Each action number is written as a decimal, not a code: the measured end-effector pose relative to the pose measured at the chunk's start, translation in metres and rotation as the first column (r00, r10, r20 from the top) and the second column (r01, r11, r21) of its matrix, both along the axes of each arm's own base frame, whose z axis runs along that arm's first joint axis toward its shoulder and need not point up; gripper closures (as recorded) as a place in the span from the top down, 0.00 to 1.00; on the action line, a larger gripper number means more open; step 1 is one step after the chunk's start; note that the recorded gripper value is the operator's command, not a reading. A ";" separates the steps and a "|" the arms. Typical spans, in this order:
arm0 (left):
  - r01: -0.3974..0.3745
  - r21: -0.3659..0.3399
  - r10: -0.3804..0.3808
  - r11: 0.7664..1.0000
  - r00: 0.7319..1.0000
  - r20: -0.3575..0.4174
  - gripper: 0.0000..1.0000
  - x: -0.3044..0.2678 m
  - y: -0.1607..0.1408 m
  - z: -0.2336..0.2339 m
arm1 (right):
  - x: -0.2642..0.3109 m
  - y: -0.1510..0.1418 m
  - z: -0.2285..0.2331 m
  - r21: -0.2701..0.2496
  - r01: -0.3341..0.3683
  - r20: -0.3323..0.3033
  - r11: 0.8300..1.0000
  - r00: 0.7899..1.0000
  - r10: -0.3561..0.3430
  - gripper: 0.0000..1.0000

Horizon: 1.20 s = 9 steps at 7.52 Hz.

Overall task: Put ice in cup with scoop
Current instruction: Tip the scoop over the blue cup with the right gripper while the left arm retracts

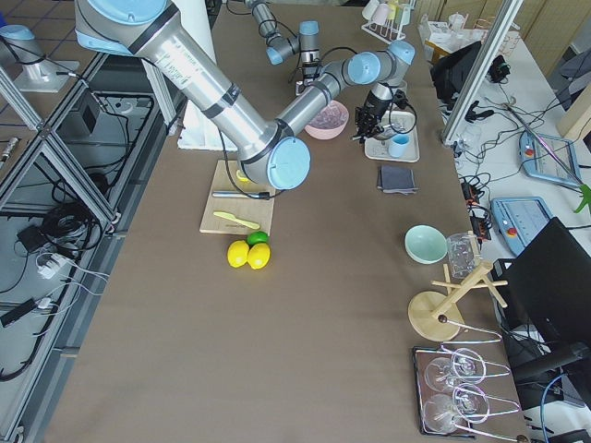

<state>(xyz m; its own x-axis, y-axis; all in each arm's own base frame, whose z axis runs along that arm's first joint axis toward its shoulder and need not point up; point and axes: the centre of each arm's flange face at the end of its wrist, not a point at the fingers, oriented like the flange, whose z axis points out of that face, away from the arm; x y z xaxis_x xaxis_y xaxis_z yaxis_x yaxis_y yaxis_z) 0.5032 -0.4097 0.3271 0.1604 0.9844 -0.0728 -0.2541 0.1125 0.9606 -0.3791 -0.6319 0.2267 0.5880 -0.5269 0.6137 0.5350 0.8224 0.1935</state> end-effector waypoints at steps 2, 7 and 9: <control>-0.020 -0.015 0.020 1.000 1.000 0.002 0.98 -0.011 -0.001 0.007 | -0.011 -0.021 -0.008 -0.024 0.079 -0.069 0.997 0.994 -0.081 0.00; -0.030 -0.097 0.037 0.995 0.997 0.073 0.98 -0.063 -0.002 0.006 | -0.009 -0.041 -0.026 -0.083 0.223 -0.210 0.971 0.949 -0.236 0.00; 0.020 -0.140 -0.002 0.990 0.992 0.128 0.98 -0.099 -0.008 -0.016 | -0.009 -0.052 -0.040 -0.081 0.262 -0.253 0.962 0.928 -0.274 0.00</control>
<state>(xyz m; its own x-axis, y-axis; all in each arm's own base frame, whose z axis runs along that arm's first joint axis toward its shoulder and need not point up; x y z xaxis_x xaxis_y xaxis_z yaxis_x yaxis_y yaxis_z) 0.4039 -0.4176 0.3110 0.1879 0.9639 -0.1886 -0.3712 0.2474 0.8950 -0.3883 -0.6839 0.1867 0.5706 -0.6621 0.4858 0.7630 0.6462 -0.0156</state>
